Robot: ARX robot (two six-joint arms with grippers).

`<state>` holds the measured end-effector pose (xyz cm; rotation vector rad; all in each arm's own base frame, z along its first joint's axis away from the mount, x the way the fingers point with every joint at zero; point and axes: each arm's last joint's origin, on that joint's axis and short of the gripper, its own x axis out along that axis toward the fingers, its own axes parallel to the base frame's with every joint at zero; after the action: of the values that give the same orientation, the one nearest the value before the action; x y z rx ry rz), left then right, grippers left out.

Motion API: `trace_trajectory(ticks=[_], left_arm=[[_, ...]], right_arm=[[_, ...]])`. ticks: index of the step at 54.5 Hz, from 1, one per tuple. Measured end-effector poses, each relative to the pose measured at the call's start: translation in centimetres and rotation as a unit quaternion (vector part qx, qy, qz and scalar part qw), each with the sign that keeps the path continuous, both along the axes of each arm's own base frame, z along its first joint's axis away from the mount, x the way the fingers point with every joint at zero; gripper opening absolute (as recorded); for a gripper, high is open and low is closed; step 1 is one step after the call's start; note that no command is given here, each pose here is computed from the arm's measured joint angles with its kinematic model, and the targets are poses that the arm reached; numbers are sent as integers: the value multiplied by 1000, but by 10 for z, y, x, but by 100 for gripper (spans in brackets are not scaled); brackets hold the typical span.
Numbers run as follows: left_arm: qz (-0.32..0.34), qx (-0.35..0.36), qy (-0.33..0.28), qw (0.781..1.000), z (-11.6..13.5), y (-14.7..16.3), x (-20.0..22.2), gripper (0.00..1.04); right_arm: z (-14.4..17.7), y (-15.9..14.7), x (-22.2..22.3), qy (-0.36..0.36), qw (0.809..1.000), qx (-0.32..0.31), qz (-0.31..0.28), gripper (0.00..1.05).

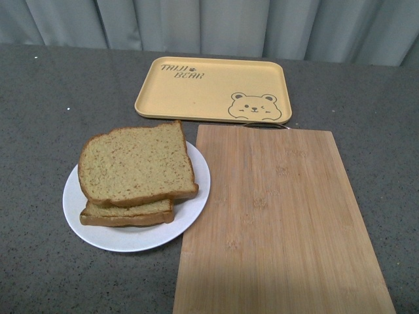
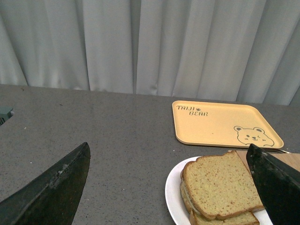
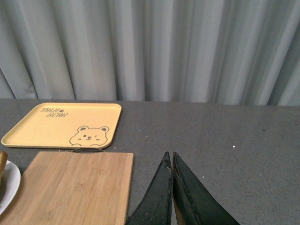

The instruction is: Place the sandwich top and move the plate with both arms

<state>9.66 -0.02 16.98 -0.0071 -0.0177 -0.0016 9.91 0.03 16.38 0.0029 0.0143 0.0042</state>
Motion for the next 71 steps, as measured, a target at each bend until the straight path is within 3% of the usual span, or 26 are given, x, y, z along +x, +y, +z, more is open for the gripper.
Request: trace_trajectory(ticks=[8, 13, 39, 48, 64, 71], left_arm=[[0, 0, 0, 1000, 0, 0, 0, 98], [0, 0, 0, 1000, 0, 0, 0, 98], [0, 0, 0, 1000, 0, 0, 0, 98], [7, -90, 171, 981, -9, -4, 14, 98], [-22, -260, 269, 927, -24, -16, 78, 98], [-29, -322, 354, 878, -50, -23, 102, 98]], right_arm=[[1, 0, -1, -8, 1000, -1, 0, 2], [1, 0, -1, -8, 1000, -1, 0, 20], [1, 0, -1, -8, 1000, -1, 0, 97], [1, 0, -1, -8, 1000, -1, 0, 95], [1, 0, -1, -8, 1000, -1, 0, 95], [1, 0, -1, -8, 1000, -1, 0, 95]])
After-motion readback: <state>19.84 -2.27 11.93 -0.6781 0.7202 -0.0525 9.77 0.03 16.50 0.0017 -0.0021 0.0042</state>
